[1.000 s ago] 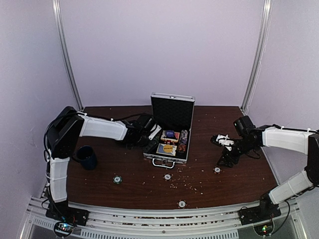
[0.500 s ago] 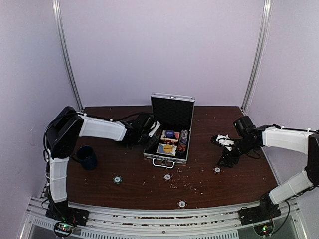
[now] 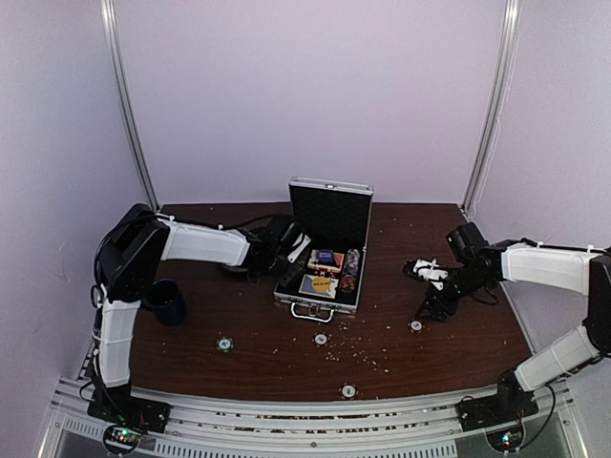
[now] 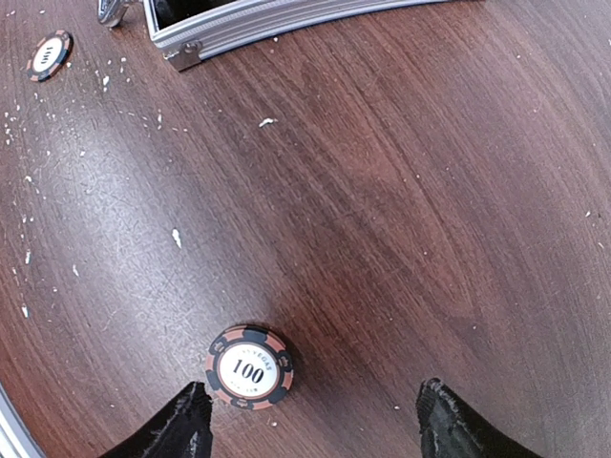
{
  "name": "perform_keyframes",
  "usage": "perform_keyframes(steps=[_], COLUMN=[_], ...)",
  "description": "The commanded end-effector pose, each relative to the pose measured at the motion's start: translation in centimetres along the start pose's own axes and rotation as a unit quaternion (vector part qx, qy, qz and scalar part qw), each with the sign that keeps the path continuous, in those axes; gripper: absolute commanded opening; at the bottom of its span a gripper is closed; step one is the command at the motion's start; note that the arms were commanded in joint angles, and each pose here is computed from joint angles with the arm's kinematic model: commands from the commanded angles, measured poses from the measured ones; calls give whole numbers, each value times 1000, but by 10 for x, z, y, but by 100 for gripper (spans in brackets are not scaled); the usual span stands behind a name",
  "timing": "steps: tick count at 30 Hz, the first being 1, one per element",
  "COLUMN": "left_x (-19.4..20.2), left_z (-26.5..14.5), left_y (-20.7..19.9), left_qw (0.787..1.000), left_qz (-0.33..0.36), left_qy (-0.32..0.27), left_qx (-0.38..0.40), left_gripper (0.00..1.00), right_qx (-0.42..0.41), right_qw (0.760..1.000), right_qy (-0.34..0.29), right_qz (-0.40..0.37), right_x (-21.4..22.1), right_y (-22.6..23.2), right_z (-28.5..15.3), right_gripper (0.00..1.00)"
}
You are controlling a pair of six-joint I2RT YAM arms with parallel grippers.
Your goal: Pack up texas hold em set
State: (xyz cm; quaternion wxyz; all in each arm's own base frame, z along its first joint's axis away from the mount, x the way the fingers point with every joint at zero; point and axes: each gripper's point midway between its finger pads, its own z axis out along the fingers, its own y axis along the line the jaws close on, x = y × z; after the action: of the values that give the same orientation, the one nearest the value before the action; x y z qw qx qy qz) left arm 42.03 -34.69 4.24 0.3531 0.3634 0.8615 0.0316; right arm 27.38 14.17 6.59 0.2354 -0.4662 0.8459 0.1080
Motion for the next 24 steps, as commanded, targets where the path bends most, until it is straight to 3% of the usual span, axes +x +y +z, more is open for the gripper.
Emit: perform_keyframes(steps=[1,13,24], left_x=[-11,0,-20], left_z=[-10,-9,-1], left_y=[6,17,22], left_qw=[1000,999,999], left_qz=[13,30,20], left_qy=[2,43,26], left_qx=[17,-7,-10], left_gripper=[61,59,59], right_qx=[9,7,6], right_qw=[1000,1000,1000], right_qy=[1,4,7], right_qz=[-9,-11,-12], right_x=[-6,-5,-4], right_y=[-5,-3,-3], right_z=[-2,-2,0], right_gripper=[74,74,74])
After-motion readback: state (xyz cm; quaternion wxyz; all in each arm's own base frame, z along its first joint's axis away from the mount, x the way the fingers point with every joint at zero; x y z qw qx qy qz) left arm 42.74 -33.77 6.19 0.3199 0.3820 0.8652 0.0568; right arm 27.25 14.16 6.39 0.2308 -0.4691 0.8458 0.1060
